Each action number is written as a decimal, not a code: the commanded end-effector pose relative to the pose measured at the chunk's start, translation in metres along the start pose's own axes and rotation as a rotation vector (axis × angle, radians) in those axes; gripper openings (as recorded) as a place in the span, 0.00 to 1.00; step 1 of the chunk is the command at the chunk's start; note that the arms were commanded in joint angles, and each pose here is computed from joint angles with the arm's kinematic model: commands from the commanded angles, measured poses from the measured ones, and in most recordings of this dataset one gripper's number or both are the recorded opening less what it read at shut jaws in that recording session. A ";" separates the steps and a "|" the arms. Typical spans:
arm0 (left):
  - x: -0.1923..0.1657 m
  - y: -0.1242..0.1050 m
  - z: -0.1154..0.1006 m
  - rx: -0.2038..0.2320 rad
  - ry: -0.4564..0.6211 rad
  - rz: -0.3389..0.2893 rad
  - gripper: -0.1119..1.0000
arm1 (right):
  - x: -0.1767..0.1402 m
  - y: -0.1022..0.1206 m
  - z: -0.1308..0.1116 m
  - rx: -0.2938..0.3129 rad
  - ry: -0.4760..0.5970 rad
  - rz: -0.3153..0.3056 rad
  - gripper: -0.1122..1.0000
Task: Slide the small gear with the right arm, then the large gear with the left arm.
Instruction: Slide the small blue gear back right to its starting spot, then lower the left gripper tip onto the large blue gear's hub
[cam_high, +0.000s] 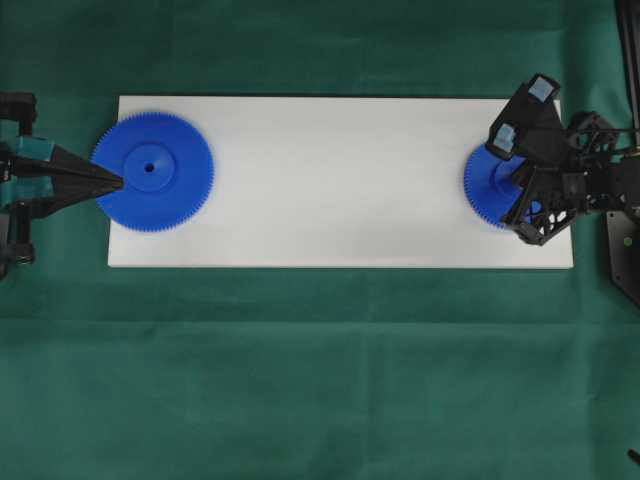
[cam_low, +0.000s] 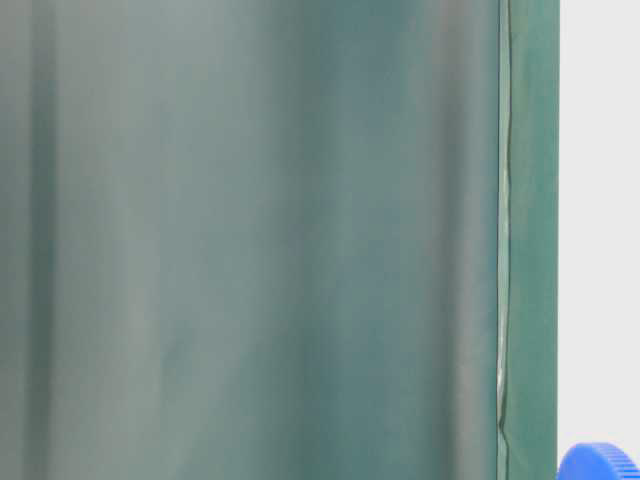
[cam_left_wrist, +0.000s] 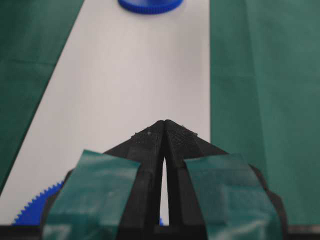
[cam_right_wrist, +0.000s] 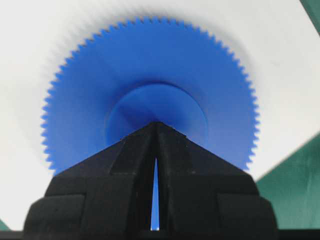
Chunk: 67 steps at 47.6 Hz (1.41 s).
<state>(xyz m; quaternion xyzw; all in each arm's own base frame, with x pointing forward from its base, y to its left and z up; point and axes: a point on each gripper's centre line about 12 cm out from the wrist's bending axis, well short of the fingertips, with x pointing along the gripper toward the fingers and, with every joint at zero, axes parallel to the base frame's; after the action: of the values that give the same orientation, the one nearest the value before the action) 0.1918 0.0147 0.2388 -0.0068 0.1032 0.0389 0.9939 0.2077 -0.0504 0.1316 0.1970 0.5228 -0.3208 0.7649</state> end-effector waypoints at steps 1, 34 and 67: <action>0.001 0.000 0.009 -0.002 -0.021 0.002 0.10 | -0.008 0.008 0.012 -0.016 -0.052 0.034 0.55; 0.001 0.001 0.008 -0.002 -0.012 0.003 0.10 | -0.060 0.007 0.062 -0.101 -0.306 0.009 0.55; 0.056 0.041 -0.069 -0.124 0.459 0.172 0.10 | -0.060 0.010 0.064 -0.108 -0.318 0.024 0.55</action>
<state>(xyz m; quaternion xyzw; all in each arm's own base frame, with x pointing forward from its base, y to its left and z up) 0.2113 0.0528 0.1616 -0.0682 0.3148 0.1253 0.9384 0.2364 -0.0670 0.2007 0.1079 0.4242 -0.3138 0.8426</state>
